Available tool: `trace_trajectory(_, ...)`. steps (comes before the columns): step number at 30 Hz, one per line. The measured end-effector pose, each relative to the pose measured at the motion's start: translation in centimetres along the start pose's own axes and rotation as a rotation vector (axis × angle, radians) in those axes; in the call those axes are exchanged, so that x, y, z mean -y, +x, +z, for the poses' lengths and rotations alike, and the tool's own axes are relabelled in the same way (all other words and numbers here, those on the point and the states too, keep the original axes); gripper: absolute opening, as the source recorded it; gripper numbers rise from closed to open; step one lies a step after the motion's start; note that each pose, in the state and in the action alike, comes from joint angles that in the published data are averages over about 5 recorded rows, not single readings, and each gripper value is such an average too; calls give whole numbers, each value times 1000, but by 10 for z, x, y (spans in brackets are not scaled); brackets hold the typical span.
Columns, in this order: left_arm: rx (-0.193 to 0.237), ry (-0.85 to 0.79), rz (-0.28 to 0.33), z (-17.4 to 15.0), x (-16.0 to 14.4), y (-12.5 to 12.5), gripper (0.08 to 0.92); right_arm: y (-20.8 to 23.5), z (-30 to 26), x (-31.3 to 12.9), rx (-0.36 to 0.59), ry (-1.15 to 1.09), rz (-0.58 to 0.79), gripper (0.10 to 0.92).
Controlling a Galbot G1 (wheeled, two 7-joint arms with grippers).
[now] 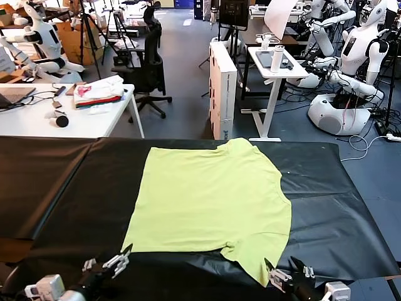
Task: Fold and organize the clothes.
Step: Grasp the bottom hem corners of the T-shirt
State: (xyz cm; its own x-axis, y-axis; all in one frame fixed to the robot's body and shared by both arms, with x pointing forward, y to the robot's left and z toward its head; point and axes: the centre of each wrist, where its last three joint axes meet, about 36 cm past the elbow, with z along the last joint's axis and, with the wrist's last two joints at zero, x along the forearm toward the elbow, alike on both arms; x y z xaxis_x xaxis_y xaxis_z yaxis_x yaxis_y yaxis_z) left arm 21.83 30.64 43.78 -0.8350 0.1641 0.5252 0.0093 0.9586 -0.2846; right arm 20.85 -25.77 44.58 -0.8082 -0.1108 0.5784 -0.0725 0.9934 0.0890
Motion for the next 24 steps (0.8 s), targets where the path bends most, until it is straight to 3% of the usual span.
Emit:
trace_trajectory(8,-9,12,0,8,1,-4,907,-5,8,-5,-24,-9,-9,887)
trace_trajectory(11,-11,14,-1,10,2,-5,895,-6,10,-6,-29,-12,-14,814)
trace_trajectory(13,-12,15,-2,11,2,-6,844,-6,11,-7,-30,-12,-16,746)
trace_trajectory(15,-13,16,-2,12,3,-6,740,-6,11,-7,-32,-13,-16,672)
trace_trajectory(22,-16,19,0,16,4,-7,344,-4,14,-7,-43,-20,-13,246)
trace_trajectory(24,-17,20,0,16,4,-7,220,-2,13,-8,-45,-22,-12,173)
